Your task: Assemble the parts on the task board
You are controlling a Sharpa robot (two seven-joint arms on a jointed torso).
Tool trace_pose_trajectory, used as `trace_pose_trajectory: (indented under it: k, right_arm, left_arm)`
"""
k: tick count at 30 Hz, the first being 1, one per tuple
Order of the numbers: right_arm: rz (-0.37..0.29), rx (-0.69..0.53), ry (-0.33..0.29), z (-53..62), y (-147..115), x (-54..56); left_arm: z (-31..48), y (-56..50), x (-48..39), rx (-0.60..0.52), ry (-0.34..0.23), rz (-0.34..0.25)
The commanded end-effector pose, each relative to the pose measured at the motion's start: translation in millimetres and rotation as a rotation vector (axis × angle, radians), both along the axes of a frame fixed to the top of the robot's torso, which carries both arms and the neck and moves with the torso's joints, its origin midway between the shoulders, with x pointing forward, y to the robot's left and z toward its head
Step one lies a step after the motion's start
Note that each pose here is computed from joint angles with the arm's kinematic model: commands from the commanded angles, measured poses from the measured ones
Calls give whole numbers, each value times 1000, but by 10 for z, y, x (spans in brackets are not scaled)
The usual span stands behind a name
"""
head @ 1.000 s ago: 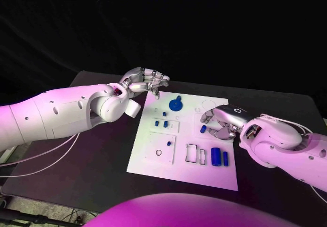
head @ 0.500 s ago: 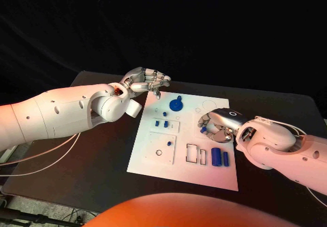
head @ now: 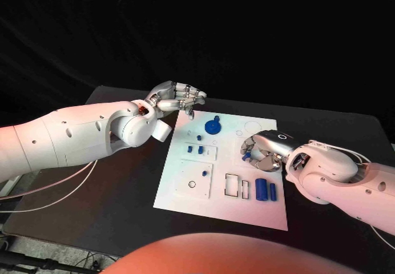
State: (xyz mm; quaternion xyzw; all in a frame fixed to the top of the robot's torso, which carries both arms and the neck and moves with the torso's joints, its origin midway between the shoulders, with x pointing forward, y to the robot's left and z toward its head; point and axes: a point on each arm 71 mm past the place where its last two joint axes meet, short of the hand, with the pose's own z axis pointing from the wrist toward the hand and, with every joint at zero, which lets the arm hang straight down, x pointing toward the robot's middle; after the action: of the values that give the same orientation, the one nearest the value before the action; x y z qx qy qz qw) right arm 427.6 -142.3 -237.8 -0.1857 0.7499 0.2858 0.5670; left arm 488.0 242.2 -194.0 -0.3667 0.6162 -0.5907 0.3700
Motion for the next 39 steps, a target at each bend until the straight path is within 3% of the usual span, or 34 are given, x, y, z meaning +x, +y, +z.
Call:
trace_pose_trajectory:
  k: [1, 17, 28, 39]
  right_arm:
    - [2, -5, -16, -3, 1, -5]
    - [19, 36, -68, 81, 21, -72]
    - [23, 73, -102, 313, 7, -134]
    - [119, 161, -86, 469, 370, -355]
  left_arm:
    - [12, -21, -4, -13, 0, -16]
    - [10, -22, 1, -12, 0, -14]
    - [7, -22, 7, -12, 0, -14]
    - [-2, -28, 27, -13, 0, -13]
